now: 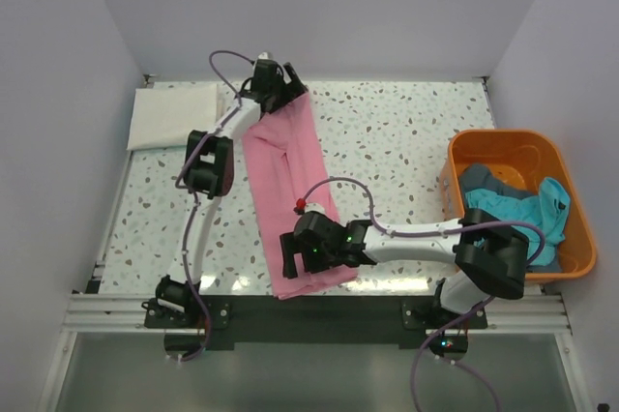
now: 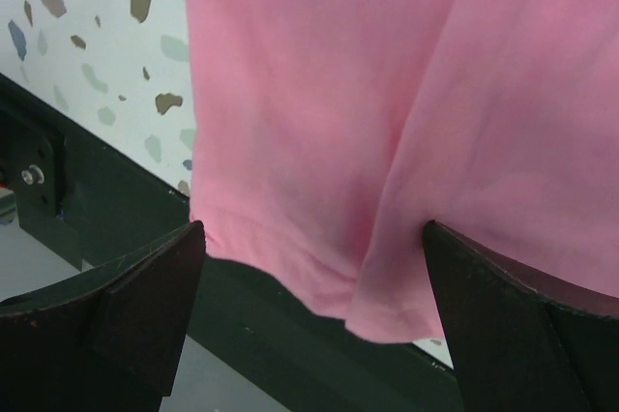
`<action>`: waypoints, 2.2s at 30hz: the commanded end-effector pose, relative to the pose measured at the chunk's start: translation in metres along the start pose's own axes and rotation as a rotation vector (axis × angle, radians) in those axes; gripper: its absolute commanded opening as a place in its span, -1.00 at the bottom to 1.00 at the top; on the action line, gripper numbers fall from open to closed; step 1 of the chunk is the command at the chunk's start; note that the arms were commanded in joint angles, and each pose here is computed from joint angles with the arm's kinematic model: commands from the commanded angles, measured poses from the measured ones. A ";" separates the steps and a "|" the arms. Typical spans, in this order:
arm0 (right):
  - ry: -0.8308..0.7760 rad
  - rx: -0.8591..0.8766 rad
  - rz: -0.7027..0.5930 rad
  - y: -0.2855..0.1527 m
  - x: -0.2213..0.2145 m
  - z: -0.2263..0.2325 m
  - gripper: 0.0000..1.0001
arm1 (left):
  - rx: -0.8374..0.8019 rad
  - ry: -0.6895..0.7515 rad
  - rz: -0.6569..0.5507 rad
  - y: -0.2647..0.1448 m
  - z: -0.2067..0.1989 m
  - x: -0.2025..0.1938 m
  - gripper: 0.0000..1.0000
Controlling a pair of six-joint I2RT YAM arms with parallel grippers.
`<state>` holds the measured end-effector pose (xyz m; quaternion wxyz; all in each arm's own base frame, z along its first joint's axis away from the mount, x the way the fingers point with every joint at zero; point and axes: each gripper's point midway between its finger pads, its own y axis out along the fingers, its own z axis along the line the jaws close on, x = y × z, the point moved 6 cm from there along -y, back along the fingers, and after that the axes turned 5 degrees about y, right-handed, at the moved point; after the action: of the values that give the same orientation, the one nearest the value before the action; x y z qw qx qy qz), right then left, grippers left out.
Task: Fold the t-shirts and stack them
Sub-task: Fold the tshirt
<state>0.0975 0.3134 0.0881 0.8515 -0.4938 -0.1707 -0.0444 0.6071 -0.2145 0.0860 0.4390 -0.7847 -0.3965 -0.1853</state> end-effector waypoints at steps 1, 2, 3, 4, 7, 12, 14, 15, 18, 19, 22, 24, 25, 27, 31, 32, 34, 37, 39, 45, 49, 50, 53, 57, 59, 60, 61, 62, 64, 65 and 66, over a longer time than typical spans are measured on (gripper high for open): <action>-0.031 0.017 -0.033 -0.019 0.011 0.021 0.97 | 0.031 -0.033 0.035 0.023 0.014 -0.030 1.00; -0.036 0.015 -0.050 -0.023 0.014 0.023 0.97 | 0.018 -0.041 0.042 0.026 0.012 -0.034 1.00; -0.039 0.025 -0.070 -0.031 0.018 0.026 0.97 | -0.004 -0.041 0.038 0.027 0.006 -0.034 1.00; -0.047 0.036 -0.097 -0.036 0.024 0.030 0.97 | -0.058 -0.031 0.008 0.028 -0.007 -0.031 1.00; -0.041 0.063 -0.163 -0.056 0.034 0.036 0.97 | -0.204 0.001 -0.089 0.023 -0.041 -0.016 1.00; 0.010 0.049 -0.266 -0.084 0.042 0.026 0.97 | -0.371 0.047 -0.155 -0.008 -0.112 0.008 1.00; 0.041 0.025 -0.312 -0.090 0.043 0.016 0.97 | -0.433 0.089 -0.202 -0.039 -0.141 0.023 1.00; 0.043 -0.002 -0.313 -0.093 0.041 0.009 0.97 | -0.449 0.109 -0.221 -0.053 -0.151 0.031 1.00; 0.030 -0.066 -0.326 -0.099 0.037 -0.009 0.97 | -0.510 0.183 -0.268 -0.114 -0.183 0.066 1.00; 0.033 -0.093 -0.325 -0.101 0.034 -0.015 0.97 | -0.488 0.209 -0.231 -0.128 -0.182 0.067 1.00; 0.118 -0.201 -0.333 -0.106 0.026 -0.041 0.97 | -0.440 0.284 -0.171 -0.189 -0.180 0.071 1.00; 0.125 -0.206 -0.318 -0.106 0.020 -0.048 0.97 | -0.439 0.317 -0.172 -0.253 -0.181 0.074 1.00; 0.128 -0.221 -0.302 -0.104 0.016 -0.054 0.97 | -0.364 0.311 -0.061 -0.246 -0.149 0.038 1.00; 0.123 -0.238 -0.288 -0.105 0.013 -0.059 0.97 | -0.369 0.304 -0.109 -0.307 -0.139 0.031 1.00; 0.142 -0.274 -0.284 -0.105 0.006 -0.074 0.97 | -0.270 0.259 -0.060 -0.368 -0.071 -0.059 1.00; 0.149 -0.270 -0.282 -0.105 0.004 -0.076 0.97 | -0.215 0.220 -0.047 -0.375 -0.059 -0.073 1.00; 0.155 -0.253 -0.274 -0.103 0.000 -0.079 0.97 | -0.165 0.223 0.044 -0.390 -0.026 -0.124 1.00; 0.147 -0.225 -0.245 -0.101 -0.006 -0.081 0.94 | -0.134 0.195 0.231 -0.408 0.004 -0.179 1.00; 0.153 -0.191 -0.218 -0.096 -0.011 -0.079 0.92 | -0.076 0.177 0.334 -0.415 0.026 -0.212 1.00; 0.154 -0.169 -0.160 -0.078 -0.015 -0.074 0.82 | -0.033 0.152 0.591 -0.439 0.063 -0.280 0.89; 0.180 -0.211 -0.147 -0.068 -0.012 -0.076 0.65 | -0.054 0.125 0.689 -0.446 0.069 -0.301 0.69; 0.190 -0.238 -0.140 -0.063 -0.012 -0.080 0.57 | -0.058 0.123 0.695 -0.447 0.069 -0.302 0.62; 0.215 -0.247 -0.114 -0.055 -0.012 -0.082 0.44 | -0.053 0.130 0.717 -0.449 0.072 -0.307 0.52; 0.236 -0.194 -0.095 -0.046 -0.013 -0.079 0.30 | -0.027 0.141 0.741 -0.444 0.078 -0.315 0.31; 0.248 -0.172 -0.080 -0.044 -0.013 -0.077 0.19 | -0.053 0.135 0.769 -0.444 0.075 -0.319 0.13; 0.250 -0.173 -0.070 -0.042 -0.014 -0.078 0.13 | -0.051 0.142 0.776 -0.444 0.076 -0.321 0.07; 0.252 -0.173 -0.060 -0.041 -0.015 -0.078 0.11 | -0.028 0.140 0.780 -0.444 0.078 -0.323 0.02; 0.252 -0.170 -0.052 -0.040 -0.016 -0.078 0.05 | -0.016 0.143 0.791 -0.445 0.081 -0.325 -0.09; 0.257 -0.181 -0.038 -0.038 -0.019 -0.080 0.01 | 0.020 0.138 0.812 -0.446 0.088 -0.331 -0.20; 0.260 -0.190 -0.026 -0.038 -0.021 -0.082 -0.06 | 0.024 0.139 0.823 -0.447 0.090 -0.334 -0.26; 0.267 -0.199 -0.018 -0.038 -0.023 -0.084 -0.08 | 0.040 0.141 0.832 -0.447 0.093 -0.336 -0.30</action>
<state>0.0910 0.2187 0.0772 0.8077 -0.5679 -0.0757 -0.1391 0.0512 -0.1579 0.0698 0.5142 -0.8552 -0.0298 -0.0576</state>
